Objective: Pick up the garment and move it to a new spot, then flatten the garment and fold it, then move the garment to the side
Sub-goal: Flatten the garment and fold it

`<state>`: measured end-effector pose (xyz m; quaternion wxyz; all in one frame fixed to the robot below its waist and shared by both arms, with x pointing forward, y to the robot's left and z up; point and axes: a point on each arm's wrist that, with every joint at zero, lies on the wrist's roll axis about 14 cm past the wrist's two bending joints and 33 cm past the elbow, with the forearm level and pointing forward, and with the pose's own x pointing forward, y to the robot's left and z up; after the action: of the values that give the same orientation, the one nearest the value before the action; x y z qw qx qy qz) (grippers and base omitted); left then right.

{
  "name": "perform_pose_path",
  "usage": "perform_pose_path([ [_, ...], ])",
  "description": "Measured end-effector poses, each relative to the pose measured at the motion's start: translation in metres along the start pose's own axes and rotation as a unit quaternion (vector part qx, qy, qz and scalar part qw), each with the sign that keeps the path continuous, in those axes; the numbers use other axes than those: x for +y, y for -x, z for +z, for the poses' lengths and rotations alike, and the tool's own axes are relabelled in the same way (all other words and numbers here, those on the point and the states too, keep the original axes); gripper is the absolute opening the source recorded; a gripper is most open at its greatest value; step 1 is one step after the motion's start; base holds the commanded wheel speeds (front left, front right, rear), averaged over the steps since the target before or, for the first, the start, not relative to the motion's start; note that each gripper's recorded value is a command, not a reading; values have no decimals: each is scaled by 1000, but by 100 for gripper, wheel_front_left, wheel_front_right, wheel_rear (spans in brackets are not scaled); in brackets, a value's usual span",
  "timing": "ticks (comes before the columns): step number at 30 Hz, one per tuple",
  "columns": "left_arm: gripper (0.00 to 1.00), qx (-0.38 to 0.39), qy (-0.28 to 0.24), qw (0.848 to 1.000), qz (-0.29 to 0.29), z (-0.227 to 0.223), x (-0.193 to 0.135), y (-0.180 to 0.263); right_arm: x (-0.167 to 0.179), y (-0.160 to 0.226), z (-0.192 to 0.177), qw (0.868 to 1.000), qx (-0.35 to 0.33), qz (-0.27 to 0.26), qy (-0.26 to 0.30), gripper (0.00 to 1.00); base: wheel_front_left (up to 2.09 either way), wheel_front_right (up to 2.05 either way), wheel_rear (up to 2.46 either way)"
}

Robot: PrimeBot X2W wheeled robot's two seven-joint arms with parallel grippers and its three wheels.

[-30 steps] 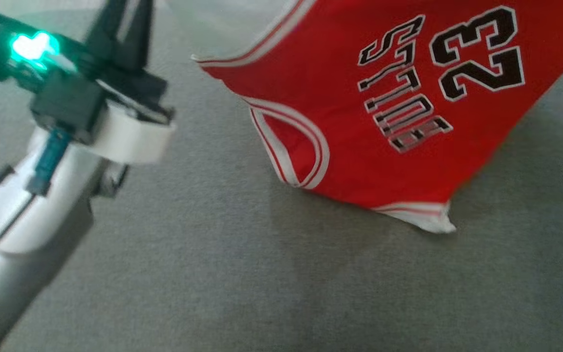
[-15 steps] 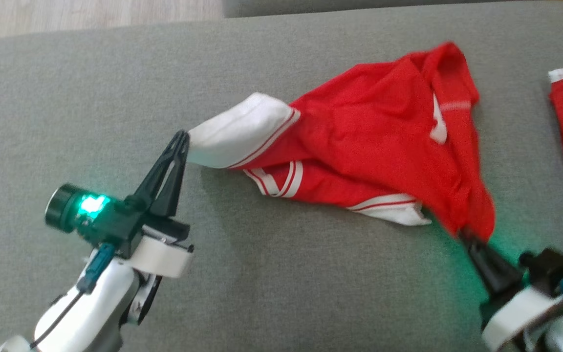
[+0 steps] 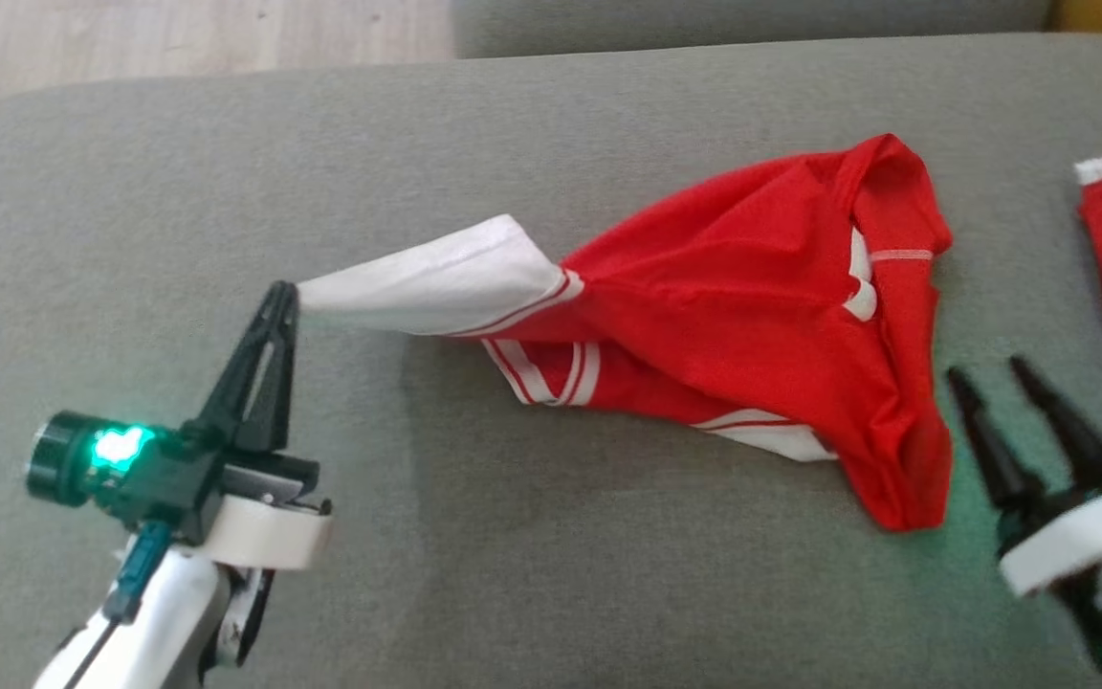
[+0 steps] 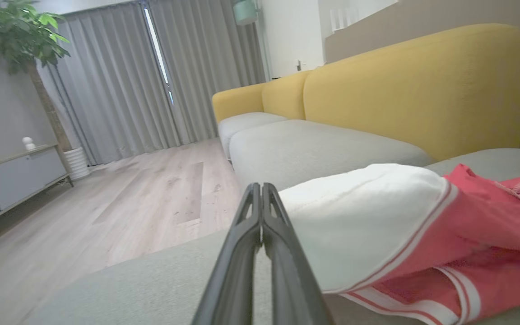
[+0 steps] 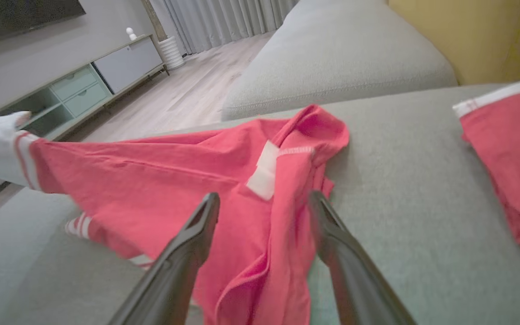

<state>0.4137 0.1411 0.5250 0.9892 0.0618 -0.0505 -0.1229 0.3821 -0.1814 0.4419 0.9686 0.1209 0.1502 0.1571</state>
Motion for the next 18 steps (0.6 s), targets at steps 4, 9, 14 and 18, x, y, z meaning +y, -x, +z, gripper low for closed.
perform_pose_path([
  [4, 0, -15, -14, 999, 36, 11, 22, 8, -13, -19, -3, 999, 26, -12, 29, 100, 0, 0, 0],
  [9, 0, -20, -29, 997, 67, 17, 44, 21, -11, -33, -30, 996, 74, -11, 47, 100, 0, 0, 0],
  [14, 0, -4, -28, 997, 76, 10, 50, 34, 22, -59, -18, 998, 42, 31, 27, 100, 0, 0, 0],
  [18, 0, 4, -28, 996, 84, 5, 53, 40, 52, -76, -14, 996, 46, 73, -5, 100, 0, 0, 0],
])
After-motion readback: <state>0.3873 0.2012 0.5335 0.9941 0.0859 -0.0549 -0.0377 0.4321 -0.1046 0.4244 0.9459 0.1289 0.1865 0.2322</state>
